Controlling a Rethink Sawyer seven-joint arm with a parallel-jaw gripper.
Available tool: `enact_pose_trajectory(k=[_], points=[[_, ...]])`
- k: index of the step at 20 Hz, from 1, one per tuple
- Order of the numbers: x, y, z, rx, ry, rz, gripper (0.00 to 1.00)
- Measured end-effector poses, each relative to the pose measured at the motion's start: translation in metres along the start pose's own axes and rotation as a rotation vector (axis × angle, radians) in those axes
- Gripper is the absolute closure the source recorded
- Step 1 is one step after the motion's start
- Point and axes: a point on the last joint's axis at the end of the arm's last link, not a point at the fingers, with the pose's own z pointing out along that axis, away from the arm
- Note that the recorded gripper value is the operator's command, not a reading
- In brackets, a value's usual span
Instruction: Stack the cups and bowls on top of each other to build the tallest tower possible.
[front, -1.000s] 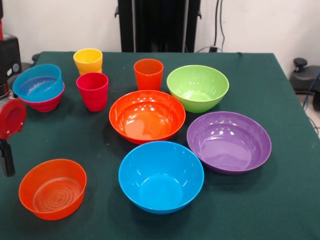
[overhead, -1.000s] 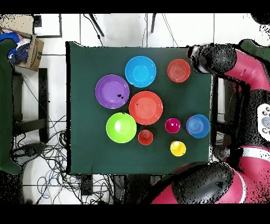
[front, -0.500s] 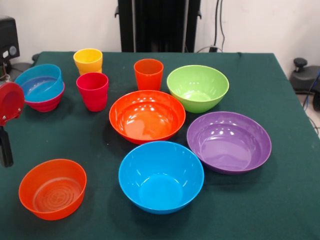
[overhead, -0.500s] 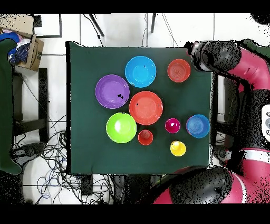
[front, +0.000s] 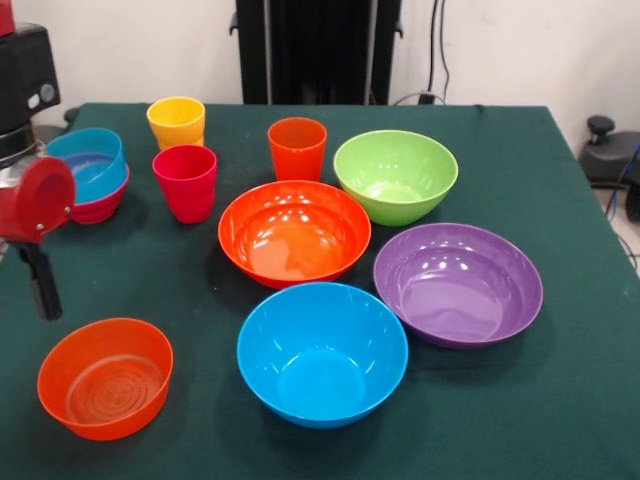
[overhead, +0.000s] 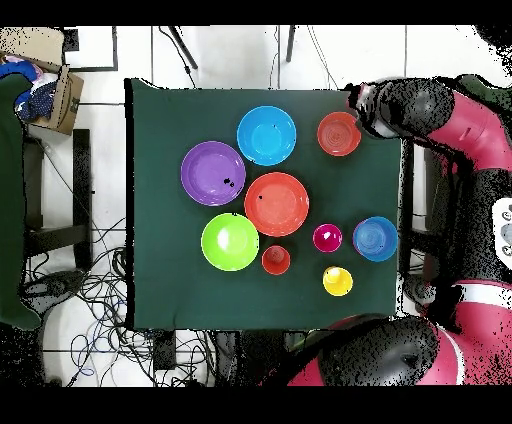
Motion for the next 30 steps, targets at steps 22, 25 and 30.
enact_pose_trajectory(k=[22, 25, 30], points=[[0.028, 0.024, 0.020, -0.017, 0.090, -0.027, 0.00], [0.032, 0.027, 0.028, -0.020, 0.102, -0.028, 0.00], [0.039, 0.028, 0.037, -0.023, 0.116, -0.028, 0.00]])
